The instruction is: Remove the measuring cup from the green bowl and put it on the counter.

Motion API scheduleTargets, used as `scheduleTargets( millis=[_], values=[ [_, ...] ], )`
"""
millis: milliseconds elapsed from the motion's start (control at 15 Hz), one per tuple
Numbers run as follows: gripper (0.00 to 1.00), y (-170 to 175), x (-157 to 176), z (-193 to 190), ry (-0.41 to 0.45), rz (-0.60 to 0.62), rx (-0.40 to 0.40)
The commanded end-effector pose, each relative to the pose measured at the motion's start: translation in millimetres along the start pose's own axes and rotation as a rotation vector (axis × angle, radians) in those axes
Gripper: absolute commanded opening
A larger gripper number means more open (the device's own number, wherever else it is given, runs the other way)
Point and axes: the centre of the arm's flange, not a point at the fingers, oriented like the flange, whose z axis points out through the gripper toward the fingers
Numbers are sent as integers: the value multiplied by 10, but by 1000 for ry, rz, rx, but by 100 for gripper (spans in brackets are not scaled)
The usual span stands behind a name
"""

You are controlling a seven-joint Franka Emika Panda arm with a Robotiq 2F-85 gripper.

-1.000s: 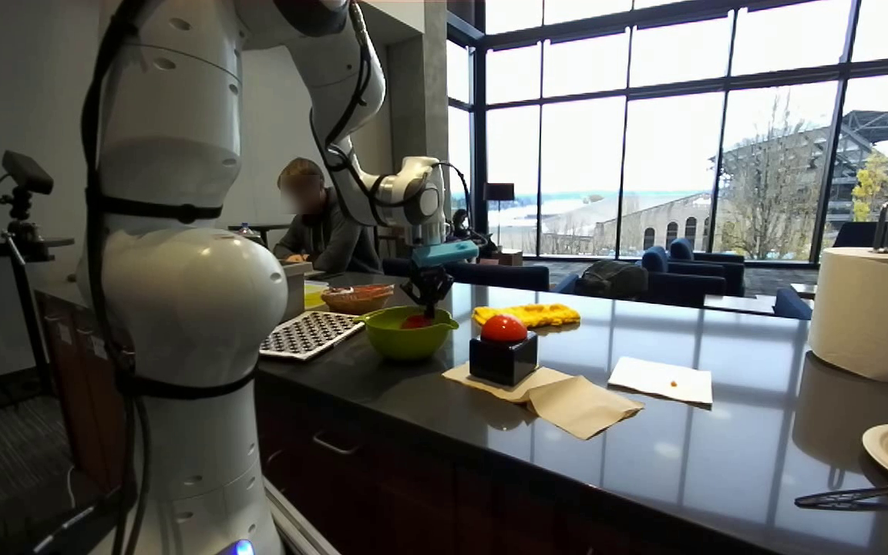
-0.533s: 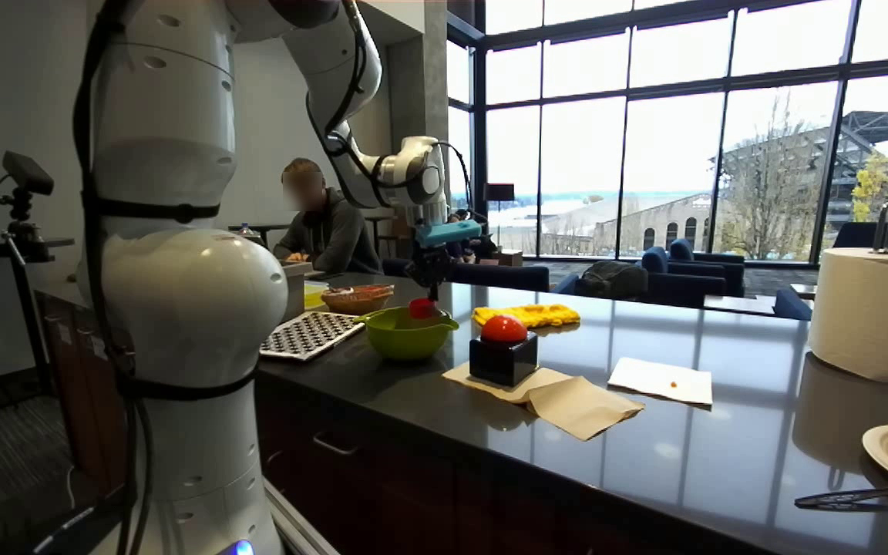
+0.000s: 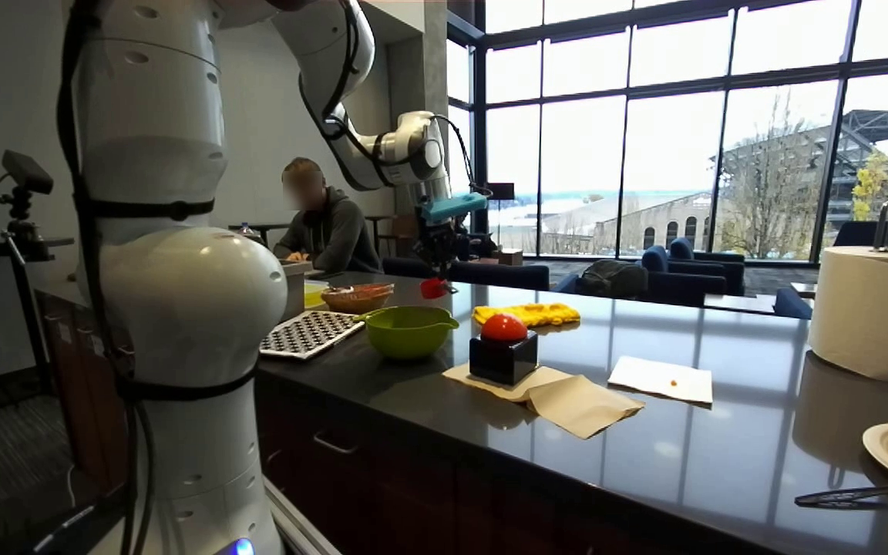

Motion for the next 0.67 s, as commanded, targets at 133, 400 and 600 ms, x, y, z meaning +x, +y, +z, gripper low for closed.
scheduleTargets(
  millis=[133,400,600],
  values=[
    [1,159,-356,-226,-44,22,-74],
    [1,323,-719,-226,-59,77,-81],
    [1,472,-1042,-260,-66,113,-85]
  ],
)
